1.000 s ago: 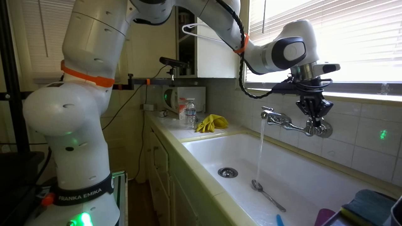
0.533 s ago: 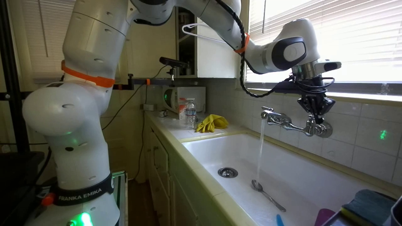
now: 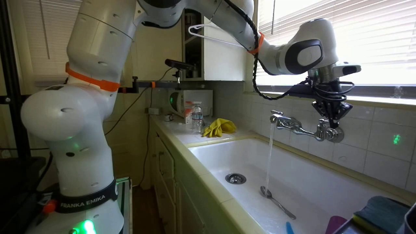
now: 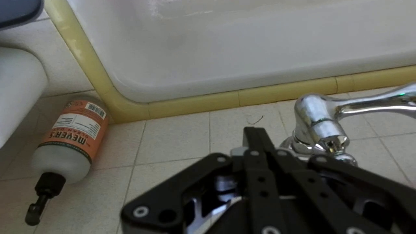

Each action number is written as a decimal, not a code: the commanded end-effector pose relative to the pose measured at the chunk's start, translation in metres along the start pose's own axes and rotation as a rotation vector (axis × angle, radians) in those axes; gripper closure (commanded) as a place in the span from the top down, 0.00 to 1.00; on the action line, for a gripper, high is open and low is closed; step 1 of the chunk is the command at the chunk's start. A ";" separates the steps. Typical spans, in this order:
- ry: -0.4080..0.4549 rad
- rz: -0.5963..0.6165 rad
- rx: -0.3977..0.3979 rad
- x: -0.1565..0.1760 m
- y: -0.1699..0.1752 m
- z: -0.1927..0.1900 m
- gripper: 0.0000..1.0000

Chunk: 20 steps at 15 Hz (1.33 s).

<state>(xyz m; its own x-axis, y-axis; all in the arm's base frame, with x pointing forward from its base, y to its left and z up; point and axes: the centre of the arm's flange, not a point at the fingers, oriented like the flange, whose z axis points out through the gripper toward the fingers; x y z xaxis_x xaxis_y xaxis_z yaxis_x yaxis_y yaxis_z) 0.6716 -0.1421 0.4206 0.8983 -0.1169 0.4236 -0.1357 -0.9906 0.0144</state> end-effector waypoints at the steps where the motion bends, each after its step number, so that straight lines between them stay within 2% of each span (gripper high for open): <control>1: 0.044 -0.010 0.038 0.025 0.002 0.010 0.00; 10: 0.078 -0.020 0.079 0.046 0.005 0.017 0.00; 13: 0.053 -0.008 0.090 0.039 0.005 0.015 0.00; 17: 0.004 0.014 0.060 0.019 0.002 0.011 0.00; 19: -0.003 0.035 0.055 0.010 0.003 0.008 0.28; 20: -0.016 0.046 0.049 0.005 0.004 0.006 0.33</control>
<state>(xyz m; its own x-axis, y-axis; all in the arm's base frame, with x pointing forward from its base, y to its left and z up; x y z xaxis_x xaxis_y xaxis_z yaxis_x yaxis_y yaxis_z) 0.6950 -0.1556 0.4171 0.8860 -0.1263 0.4462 -0.1234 -0.9917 -0.0357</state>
